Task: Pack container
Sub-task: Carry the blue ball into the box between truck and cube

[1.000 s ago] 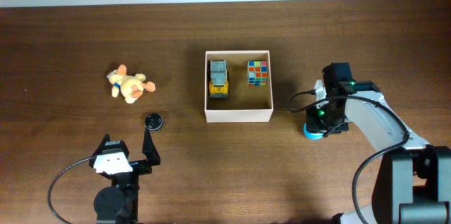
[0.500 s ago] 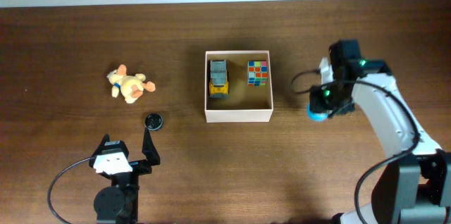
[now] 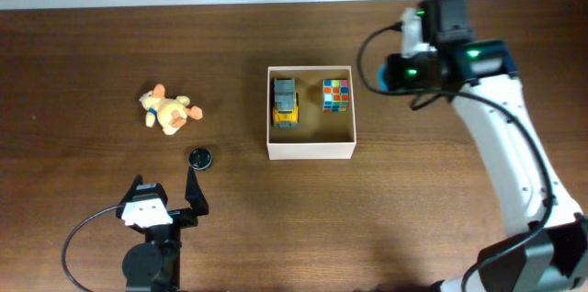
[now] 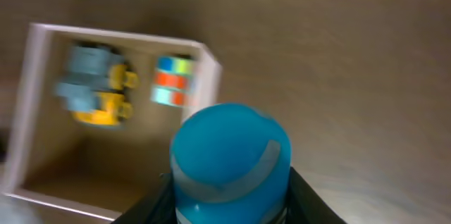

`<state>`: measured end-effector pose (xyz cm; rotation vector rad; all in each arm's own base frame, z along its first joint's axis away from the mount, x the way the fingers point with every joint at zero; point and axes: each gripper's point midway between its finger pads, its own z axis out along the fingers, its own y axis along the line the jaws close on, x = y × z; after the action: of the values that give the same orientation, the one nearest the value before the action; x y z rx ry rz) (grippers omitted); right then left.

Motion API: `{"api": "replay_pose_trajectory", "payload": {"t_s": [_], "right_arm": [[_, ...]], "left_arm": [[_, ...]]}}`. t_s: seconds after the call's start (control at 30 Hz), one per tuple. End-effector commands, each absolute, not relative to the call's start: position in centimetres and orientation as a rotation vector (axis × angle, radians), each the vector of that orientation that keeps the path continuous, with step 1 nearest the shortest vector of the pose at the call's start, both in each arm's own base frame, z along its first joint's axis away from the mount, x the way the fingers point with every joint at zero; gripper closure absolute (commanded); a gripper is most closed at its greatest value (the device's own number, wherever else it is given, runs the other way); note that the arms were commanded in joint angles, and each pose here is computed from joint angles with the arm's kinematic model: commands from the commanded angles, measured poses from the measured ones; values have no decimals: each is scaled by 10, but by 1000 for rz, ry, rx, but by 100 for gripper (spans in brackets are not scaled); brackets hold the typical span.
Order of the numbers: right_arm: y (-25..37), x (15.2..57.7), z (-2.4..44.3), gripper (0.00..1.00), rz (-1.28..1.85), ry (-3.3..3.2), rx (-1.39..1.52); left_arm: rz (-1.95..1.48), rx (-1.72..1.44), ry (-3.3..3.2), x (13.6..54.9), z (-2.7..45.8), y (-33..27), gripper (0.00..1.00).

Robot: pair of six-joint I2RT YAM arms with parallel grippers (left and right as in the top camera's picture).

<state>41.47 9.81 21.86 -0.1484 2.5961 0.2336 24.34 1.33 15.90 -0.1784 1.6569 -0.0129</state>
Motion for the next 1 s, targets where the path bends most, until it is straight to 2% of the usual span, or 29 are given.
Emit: {"api": "replay_pose_trajectory", "payload": {"t_s": [0.0, 0.17, 0.33, 0.57, 0.97], "right_arm": [[136, 421, 222, 62, 295, 2558, -166], [185, 430, 211, 63, 346, 2520, -233], [214, 436, 174, 62, 357, 2574, -252], [220, 440, 120, 63, 332, 2684, -230], [228, 455, 103, 62, 355, 2667, -185]], "left_arm": [[7, -174, 1653, 243, 159, 15, 1], [7, -174, 1653, 243, 159, 15, 1], [7, -174, 1653, 243, 159, 15, 1], [7, -174, 1653, 243, 159, 15, 1], [7, -174, 1653, 243, 159, 15, 1]]}}
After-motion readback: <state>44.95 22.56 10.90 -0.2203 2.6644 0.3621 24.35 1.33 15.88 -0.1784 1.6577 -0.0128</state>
